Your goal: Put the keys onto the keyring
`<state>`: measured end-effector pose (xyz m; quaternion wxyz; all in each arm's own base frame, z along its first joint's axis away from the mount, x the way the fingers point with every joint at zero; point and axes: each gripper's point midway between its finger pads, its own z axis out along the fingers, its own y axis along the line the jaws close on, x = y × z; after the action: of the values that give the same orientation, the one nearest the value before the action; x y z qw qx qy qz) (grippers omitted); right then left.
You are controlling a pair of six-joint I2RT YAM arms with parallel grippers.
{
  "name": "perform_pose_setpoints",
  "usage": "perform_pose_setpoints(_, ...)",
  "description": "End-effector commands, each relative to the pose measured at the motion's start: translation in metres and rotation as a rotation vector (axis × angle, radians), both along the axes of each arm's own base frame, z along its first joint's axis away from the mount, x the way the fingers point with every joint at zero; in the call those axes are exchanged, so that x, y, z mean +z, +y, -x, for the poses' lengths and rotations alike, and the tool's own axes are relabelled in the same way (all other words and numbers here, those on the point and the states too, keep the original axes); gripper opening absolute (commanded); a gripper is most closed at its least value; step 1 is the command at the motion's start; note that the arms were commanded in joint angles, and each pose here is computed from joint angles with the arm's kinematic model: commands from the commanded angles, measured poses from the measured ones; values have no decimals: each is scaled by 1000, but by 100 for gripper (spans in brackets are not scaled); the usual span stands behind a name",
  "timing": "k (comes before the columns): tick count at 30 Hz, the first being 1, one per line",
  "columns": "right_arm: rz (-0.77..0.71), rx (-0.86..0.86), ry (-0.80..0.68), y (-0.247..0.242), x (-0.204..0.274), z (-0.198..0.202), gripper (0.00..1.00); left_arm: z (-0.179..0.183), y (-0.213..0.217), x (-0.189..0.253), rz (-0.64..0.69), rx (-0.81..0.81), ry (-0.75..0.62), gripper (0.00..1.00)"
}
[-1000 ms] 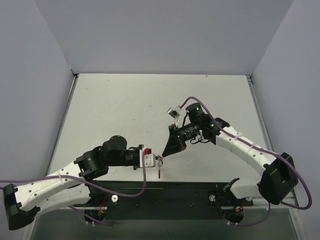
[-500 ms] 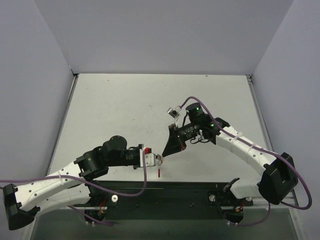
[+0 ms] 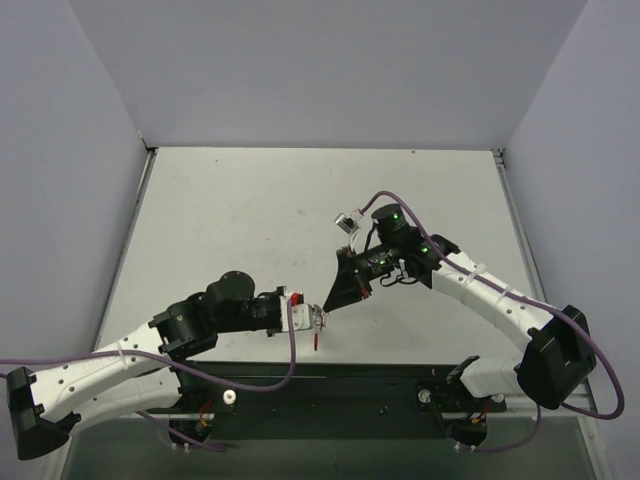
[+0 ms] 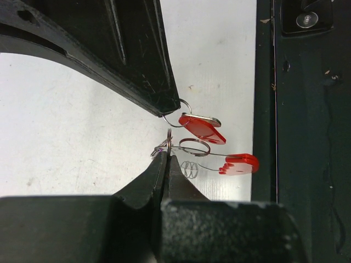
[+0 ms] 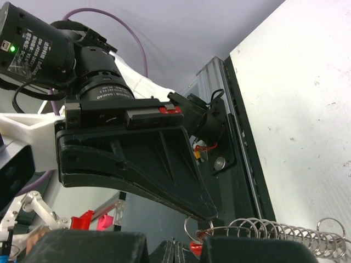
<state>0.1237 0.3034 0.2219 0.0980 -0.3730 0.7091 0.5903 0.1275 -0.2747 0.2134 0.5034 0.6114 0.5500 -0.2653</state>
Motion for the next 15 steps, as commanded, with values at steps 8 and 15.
perform_pose_setpoints(8, -50, 15, -15, 6, 12, -3, 0, 3, 4, 24, 77, -16, -76, 0)
perform_pose_setpoints(15, -122, 86, -114, -1, 20, 12, 0, 7, 9, 31, 113, -24, -94, 0)
